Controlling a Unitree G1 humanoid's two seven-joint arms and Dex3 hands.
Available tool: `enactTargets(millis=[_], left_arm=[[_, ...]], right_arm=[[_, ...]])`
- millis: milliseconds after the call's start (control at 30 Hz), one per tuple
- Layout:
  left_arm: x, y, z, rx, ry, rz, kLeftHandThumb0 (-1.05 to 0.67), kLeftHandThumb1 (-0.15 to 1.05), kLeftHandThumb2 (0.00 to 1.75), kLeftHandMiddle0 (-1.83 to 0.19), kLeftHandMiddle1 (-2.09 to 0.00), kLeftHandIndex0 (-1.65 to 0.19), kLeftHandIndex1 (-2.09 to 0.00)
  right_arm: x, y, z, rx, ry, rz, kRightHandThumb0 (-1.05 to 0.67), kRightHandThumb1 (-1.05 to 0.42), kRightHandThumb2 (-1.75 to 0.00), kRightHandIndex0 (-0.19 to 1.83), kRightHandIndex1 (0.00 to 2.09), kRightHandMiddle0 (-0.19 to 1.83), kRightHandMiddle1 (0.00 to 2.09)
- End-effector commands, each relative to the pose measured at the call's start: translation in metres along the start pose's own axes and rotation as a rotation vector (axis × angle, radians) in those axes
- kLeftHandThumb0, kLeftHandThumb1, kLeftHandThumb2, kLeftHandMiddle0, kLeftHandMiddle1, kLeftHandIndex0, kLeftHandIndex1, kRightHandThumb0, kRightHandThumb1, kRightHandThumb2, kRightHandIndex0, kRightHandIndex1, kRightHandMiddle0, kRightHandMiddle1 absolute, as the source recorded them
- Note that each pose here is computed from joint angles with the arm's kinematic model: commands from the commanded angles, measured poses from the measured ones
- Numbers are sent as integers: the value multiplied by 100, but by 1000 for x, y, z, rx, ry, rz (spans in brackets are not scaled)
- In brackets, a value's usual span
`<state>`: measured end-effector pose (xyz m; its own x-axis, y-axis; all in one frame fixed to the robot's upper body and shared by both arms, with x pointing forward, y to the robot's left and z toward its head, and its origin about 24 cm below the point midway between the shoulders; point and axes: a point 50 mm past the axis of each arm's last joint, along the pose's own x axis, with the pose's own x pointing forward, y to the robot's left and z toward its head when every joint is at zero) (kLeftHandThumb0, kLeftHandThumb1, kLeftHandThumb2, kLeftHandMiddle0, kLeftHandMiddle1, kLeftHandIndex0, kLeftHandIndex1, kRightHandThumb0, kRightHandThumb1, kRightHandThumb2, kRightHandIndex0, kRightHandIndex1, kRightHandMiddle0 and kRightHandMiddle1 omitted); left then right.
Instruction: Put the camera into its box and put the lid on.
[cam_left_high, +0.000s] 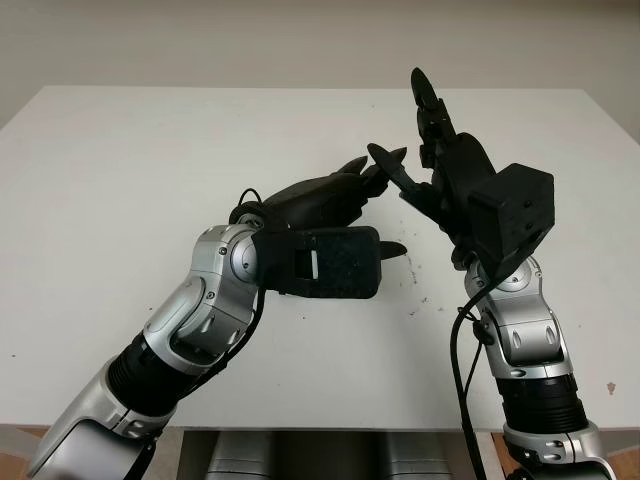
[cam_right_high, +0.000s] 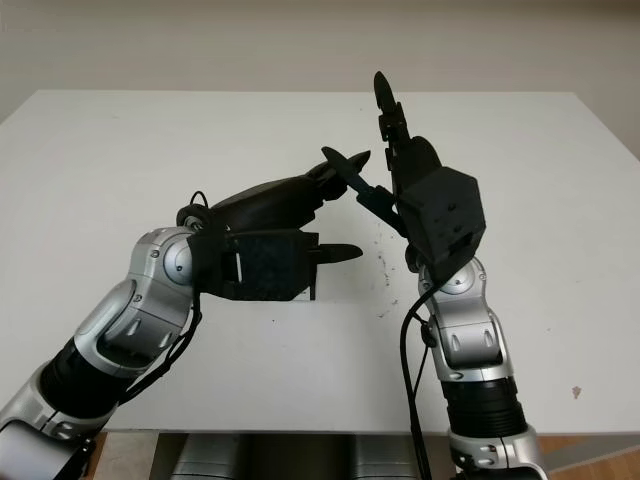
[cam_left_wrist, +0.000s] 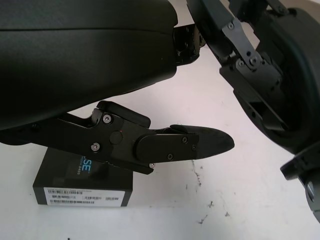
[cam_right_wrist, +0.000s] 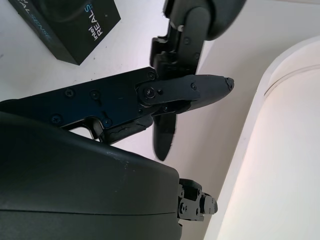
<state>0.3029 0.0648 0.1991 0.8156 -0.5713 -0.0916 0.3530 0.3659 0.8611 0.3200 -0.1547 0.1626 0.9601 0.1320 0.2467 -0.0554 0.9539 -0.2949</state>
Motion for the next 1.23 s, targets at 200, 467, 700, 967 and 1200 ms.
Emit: enactTargets(millis=[200, 467, 700, 967, 1200], left_arm=[[-9, 57, -34, -146, 63, 290, -65, 105, 48, 19, 0, 19, 0], [-24, 85, -90, -342, 113, 534, -67, 105, 59, 16, -3, 16, -2], [-40, 74, -121, -582, 79, 606, -70, 105, 59, 19, 0, 19, 0], [-61, 48, -142, -726, 44, 669, -70, 105, 57, 19, 0, 19, 0], [-67, 31, -147, -810, 44, 689, -73, 105, 53, 19, 0, 19, 0]], right_arm=[[3, -9, 3, -28, -33, -35, -68, -105, -23, -15, 6, -9, 5], [5, -11, 1, -21, -28, -48, -67, -105, -25, -14, 6, -8, 6], [7, -9, -4, -1, -16, -54, -68, -105, -27, -13, 6, -8, 6], [7, -2, -16, -1, 6, -50, -67, -105, -33, -13, 6, -8, 5], [4, 3, -24, 23, 35, -53, -68, -105, -36, -15, 5, -9, 5]])
